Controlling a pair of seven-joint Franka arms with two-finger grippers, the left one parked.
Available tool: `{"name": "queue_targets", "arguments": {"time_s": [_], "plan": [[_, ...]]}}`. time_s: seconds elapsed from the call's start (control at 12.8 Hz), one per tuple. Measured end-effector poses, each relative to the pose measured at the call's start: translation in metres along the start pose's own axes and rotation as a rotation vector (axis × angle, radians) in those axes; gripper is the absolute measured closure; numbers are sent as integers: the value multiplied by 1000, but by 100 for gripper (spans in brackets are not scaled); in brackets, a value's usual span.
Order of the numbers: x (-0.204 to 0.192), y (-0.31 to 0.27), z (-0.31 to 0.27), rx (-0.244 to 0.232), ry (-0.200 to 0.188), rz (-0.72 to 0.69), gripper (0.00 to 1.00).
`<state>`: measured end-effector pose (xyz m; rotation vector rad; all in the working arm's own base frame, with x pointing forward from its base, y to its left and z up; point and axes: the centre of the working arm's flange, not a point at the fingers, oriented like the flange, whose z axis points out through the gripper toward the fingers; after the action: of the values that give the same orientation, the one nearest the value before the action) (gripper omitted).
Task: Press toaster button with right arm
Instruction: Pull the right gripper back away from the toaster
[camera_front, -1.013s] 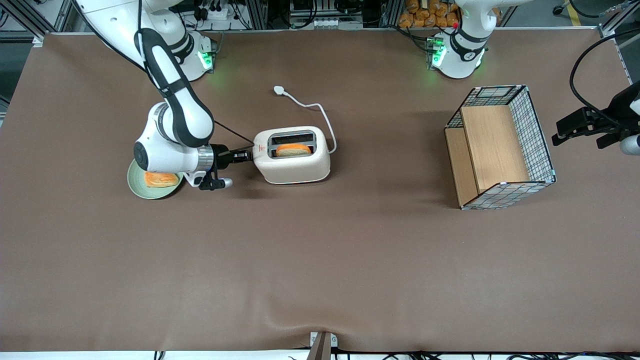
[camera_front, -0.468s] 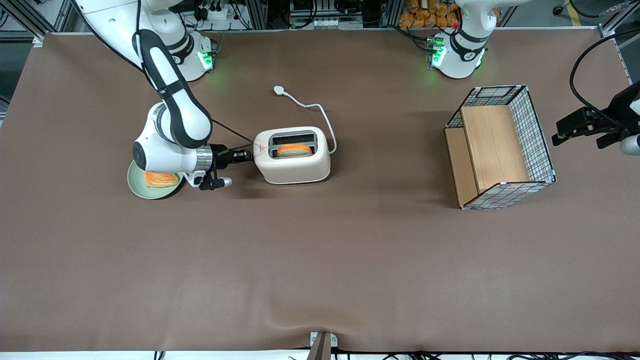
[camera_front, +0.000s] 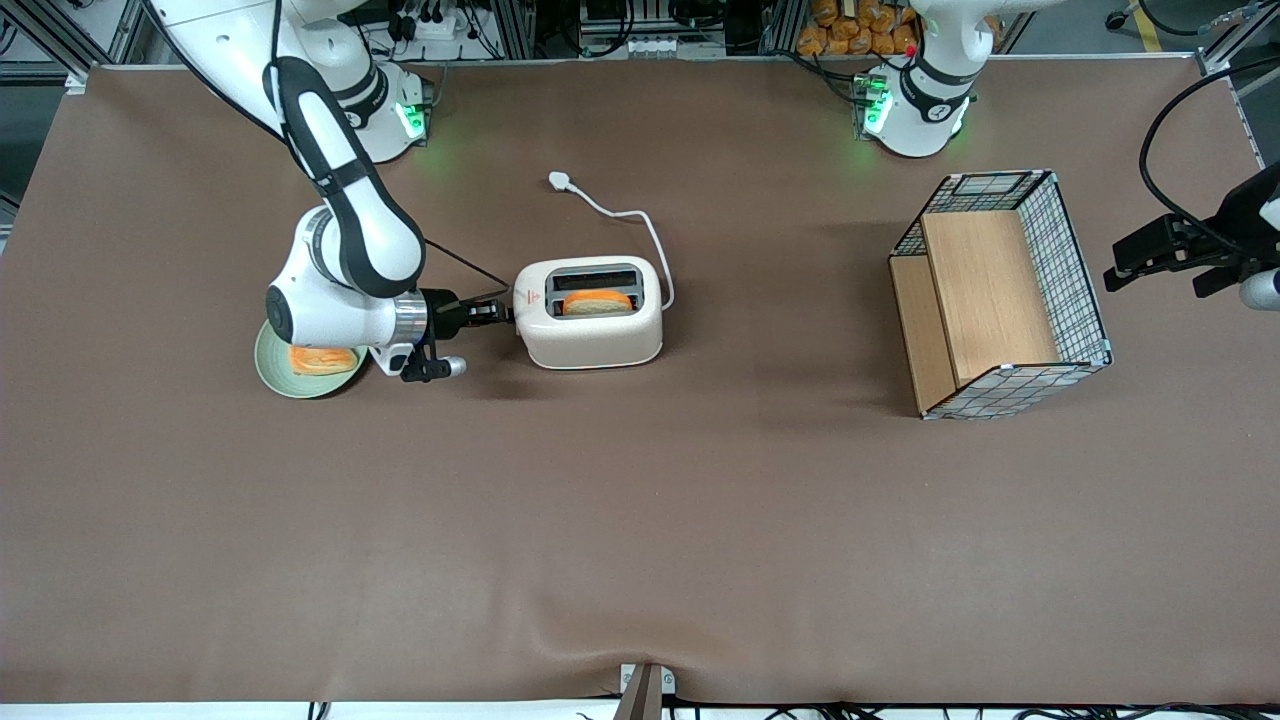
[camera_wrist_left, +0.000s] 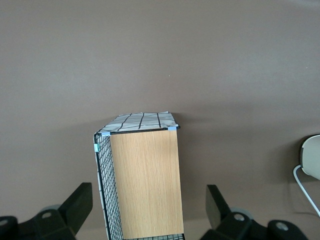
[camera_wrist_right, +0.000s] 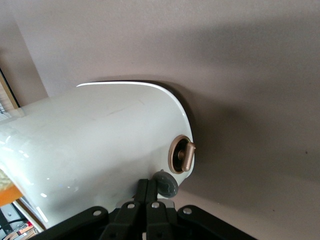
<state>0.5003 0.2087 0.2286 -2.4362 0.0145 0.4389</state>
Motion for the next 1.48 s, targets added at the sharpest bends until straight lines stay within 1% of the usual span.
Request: {"name": "queue_targets", "arguments": {"time_s": [0.08, 0.16, 0.31, 0.39, 0.47, 0.55, 0.62, 0.7, 0.78, 0.86, 1.01, 1.17, 1.25, 1.4, 1.48], "plan": [[4, -3, -5, 3, 4, -3, 99], [8, -5, -13, 8, 3, -7, 92], [17, -6, -39, -3, -12, -8, 72], [22, -7, -53, -15, -18, -2, 59], [26, -7, -68, -33, -24, 0, 50], [30, -8, -82, -54, -28, -8, 38], [33, -9, -96, -72, -29, -16, 29], [35, -9, -109, -85, -29, -25, 17], [38, -7, -120, -97, -26, -31, 7], [40, -4, -132, -120, -17, -38, 0], [46, 8, -162, -184, 20, -47, 0], [52, 22, -203, -247, 79, -43, 0], [53, 30, -228, -286, 113, -39, 0], [44, 35, -277, -374, 171, -46, 0], [34, 32, -299, -411, 193, -54, 0]]}}
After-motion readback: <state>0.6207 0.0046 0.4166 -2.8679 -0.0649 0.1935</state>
